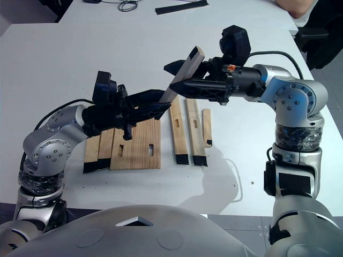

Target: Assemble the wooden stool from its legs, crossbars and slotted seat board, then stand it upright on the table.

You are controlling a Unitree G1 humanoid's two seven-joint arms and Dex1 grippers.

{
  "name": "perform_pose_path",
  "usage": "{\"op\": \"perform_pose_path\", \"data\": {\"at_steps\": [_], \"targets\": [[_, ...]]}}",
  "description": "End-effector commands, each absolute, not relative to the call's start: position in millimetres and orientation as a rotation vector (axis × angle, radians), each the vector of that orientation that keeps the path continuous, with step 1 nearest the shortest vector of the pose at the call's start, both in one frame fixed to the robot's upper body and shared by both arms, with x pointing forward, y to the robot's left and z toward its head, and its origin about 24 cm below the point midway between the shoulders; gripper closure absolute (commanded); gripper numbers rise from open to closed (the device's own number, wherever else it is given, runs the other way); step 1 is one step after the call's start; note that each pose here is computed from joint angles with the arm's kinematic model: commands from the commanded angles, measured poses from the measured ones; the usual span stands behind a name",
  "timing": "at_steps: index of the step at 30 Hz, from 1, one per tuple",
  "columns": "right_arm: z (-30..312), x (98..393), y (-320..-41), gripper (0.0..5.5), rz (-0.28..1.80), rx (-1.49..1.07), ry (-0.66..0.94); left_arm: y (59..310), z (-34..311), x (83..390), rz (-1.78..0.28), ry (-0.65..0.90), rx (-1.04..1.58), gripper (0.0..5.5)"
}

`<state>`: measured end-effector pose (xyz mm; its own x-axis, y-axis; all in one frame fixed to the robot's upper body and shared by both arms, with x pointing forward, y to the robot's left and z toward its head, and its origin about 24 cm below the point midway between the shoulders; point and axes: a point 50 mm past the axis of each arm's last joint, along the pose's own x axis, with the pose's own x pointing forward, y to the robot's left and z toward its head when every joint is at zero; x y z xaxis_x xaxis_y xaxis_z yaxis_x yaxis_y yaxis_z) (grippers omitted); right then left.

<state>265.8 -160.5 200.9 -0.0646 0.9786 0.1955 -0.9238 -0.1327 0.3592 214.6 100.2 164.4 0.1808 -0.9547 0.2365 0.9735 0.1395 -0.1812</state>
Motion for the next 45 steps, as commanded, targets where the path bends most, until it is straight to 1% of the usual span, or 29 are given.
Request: {"op": "perform_pose_path", "data": {"at_steps": [1,7,9,10,12,19,24,30,31,35,36,38,41,45], "targets": [[204,271,-161,2.55,1.625,0.429,0.146,98,166,214,-1.390,-0.074,-0.335,4.20],[197,268,-159,3.47,1.646,0.437,0.179,94,170,219,-1.362,-0.090,-0.363,4.20],[197,268,-157,3.70,1.652,0.435,0.180,94,169,221,-1.341,-0.087,-0.372,4.20],[197,268,-156,3.92,1.653,0.434,0.180,94,169,221,-1.337,-0.086,-0.375,4.20],[197,269,-156,4.16,1.652,0.432,0.178,94,168,220,-1.340,-0.082,-0.377,4.20],[198,271,-164,4.18,1.607,0.407,0.181,97,166,218,-1.344,-0.063,-0.364,4.20],[199,272,-166,4.18,1.592,0.383,0.174,100,166,216,-1.360,-0.046,-0.346,4.20],[193,271,-164,4.18,1.596,0.331,0.198,102,159,222,-1.321,0.012,-0.303,4.20],[194,273,-163,4.18,1.583,0.333,0.190,102,156,222,-1.314,0.028,-0.285,3.83],[197,279,-162,4.19,1.532,0.316,0.147,101,146,225,-1.259,0.057,-0.230,3.32],[199,282,-163,4.19,1.508,0.306,0.126,103,143,227,-1.236,0.069,-0.211,3.08],[203,294,-166,4.19,1.430,0.293,0.095,108,137,226,-1.240,0.092,-0.183,3.07],[205,302,-174,4.19,1.373,0.191,0.085,115,133,222,-1.248,0.111,-0.156,3.07],[188,309,-186,4.19,1.294,-0.153,0.093,130,130,222,-1.169,0.107,-0.135,3.07]]}}
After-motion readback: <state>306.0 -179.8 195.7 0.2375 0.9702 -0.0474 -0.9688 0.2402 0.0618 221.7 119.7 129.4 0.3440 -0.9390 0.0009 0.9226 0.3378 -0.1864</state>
